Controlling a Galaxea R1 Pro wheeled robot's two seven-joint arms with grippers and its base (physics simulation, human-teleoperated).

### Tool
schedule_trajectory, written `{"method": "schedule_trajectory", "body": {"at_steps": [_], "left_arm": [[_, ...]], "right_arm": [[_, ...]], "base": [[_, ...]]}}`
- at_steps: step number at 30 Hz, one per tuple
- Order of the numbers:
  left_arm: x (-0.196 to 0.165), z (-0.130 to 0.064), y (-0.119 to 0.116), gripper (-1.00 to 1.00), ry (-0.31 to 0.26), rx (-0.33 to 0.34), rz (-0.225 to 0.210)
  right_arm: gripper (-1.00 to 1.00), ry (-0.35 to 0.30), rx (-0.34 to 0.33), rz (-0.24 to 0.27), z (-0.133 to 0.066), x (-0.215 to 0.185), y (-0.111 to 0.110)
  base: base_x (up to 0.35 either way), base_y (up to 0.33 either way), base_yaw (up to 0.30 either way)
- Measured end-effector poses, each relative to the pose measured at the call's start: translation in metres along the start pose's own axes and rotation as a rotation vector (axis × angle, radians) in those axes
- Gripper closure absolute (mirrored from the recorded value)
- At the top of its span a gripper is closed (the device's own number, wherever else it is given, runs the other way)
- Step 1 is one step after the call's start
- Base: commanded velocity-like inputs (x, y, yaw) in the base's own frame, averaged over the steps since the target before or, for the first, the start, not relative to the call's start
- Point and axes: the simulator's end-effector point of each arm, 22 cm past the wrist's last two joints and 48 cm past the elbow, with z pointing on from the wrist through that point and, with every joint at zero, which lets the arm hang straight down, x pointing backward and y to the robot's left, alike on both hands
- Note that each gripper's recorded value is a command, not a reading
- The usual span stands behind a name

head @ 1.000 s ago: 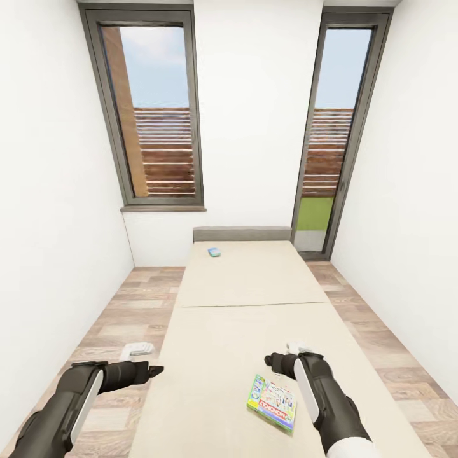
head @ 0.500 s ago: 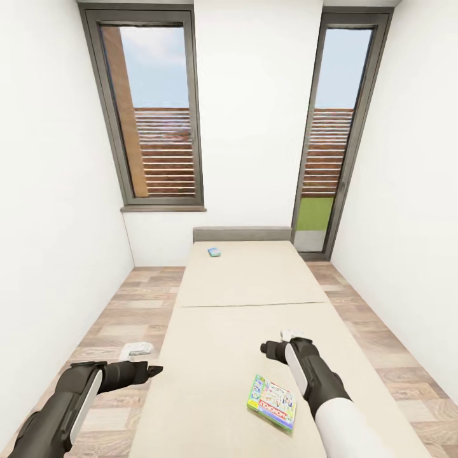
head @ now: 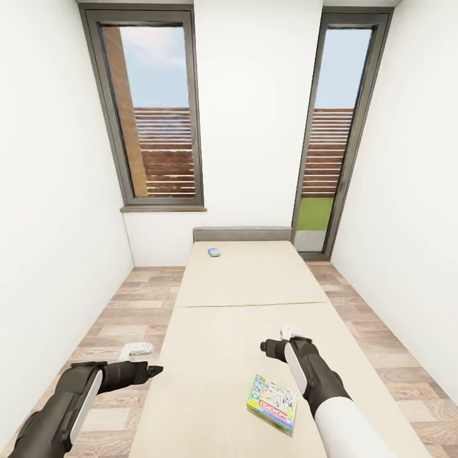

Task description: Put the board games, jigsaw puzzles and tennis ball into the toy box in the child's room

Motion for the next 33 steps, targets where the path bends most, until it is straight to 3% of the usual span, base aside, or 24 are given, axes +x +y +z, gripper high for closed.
{"method": "schedule_trajectory", "body": {"at_steps": [7, 11, 17, 18, 23, 33], "left_arm": [[-0.001, 0.000, -0.002, -1.00, -0.004, 0.013, -0.002], [-0.005, -0.004, -0.011, -1.00, -0.013, 0.054, -0.002], [-0.021, -0.029, -0.029, -1.00, -0.044, 0.213, -0.006], [-0.024, -0.038, -0.036, -1.00, -0.048, 0.275, -0.019], [-0.035, -0.067, -0.055, -1.00, -0.082, 0.457, -0.057], [-0.048, -0.092, -0.050, -1.00, -0.133, 0.538, -0.090]], "right_arm": [[-1.00, 0.002, 0.000, 0.000, 0.000, 0.000, 0.001], [-1.00, 0.002, 0.004, 0.000, 0.000, -0.001, 0.000], [-1.00, 0.004, 0.028, 0.001, -0.001, -0.004, -0.004], [-1.00, 0.005, 0.033, 0.001, -0.001, -0.004, -0.005], [-1.00, -0.002, 0.040, -0.002, -0.002, -0.007, -0.006], [-1.00, -0.006, 0.042, -0.003, -0.002, -0.009, -0.008]], "base": [[0.000, 0.000, 0.000], [0.000, 0.000, 0.000], [0.000, 0.000, 0.000], [0.000, 0.000, 0.000], [0.000, 0.000, 0.000], [0.000, 0.000, 0.000]]}}
